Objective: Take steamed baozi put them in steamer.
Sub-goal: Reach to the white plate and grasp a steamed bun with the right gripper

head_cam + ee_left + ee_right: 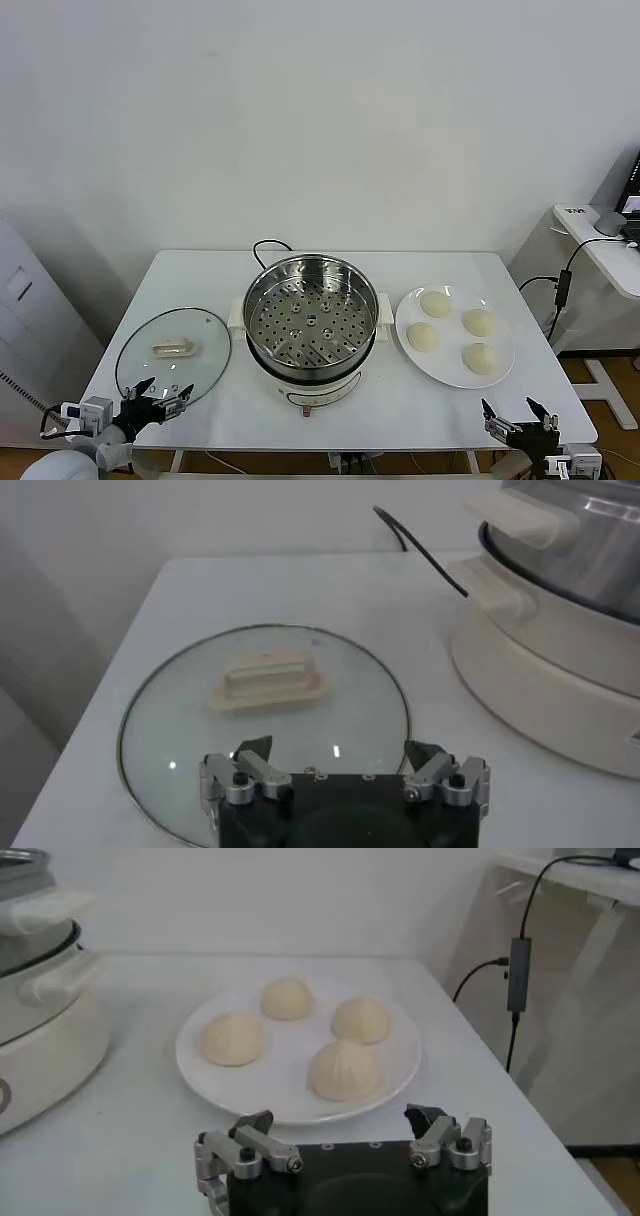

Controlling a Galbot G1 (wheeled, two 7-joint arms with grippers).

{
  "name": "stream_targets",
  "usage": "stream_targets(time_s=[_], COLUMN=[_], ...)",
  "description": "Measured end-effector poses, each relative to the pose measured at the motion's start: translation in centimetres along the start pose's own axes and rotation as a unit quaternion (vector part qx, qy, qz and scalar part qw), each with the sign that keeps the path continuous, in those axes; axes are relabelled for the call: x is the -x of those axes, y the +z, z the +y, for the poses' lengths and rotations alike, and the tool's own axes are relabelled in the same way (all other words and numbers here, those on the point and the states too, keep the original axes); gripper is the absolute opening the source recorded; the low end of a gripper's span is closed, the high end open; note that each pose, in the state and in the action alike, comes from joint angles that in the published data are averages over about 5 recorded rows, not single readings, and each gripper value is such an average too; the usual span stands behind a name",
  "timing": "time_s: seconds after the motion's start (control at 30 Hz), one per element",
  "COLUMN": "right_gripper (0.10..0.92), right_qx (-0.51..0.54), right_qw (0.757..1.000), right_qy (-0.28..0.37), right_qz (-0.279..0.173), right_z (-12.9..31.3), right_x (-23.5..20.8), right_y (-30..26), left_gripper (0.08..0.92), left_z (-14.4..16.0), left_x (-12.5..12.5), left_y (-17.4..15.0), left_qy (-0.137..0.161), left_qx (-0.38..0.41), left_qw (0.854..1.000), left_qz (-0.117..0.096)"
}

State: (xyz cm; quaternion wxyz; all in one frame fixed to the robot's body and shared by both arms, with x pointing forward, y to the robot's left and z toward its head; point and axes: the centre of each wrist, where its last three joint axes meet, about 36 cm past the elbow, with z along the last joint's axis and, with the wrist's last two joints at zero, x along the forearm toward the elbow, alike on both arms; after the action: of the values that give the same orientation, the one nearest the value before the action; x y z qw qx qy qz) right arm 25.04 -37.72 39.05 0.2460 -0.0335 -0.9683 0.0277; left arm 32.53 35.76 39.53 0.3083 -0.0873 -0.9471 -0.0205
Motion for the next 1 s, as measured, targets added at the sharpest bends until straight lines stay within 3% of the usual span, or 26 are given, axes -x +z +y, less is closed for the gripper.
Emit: stream_targets(time_s=[0.2, 0.43, 0.73, 1.0], right_gripper=[0.823, 0.823, 0.823, 0.823], right_qx=[-0.035, -0.166, -0.368, -0.475], right_qw=[0.999, 0.985, 0.923, 0.872], right_qy=[0.002, 0.017, 0.031, -0.010], right_qz=[-0.014, -0.053, -0.110, -0.117], right_z=[-0.6, -1.9, -4.9, -7.1], right_x=[0.4, 2.6, 7.7, 12.6], right_y=[-0.6, -2.3, -5.5, -9.9], left_gripper=[0.823, 0.823, 0.823, 0.823], left_z=[0.0, -0.1, -0.5, -0.6], left_x=[0.0, 0.1, 0.4, 0.8], left_y=[0.0, -0.2, -0.2, -0.4], left_qy=[0.000, -0.001, -0.003, -0.010], left_qx=[0.001, 0.006, 0.008, 0.014], left_qw=[1.000, 1.000, 1.000, 1.000], left_qz=[0.000, -0.003, -0.002, -0.003])
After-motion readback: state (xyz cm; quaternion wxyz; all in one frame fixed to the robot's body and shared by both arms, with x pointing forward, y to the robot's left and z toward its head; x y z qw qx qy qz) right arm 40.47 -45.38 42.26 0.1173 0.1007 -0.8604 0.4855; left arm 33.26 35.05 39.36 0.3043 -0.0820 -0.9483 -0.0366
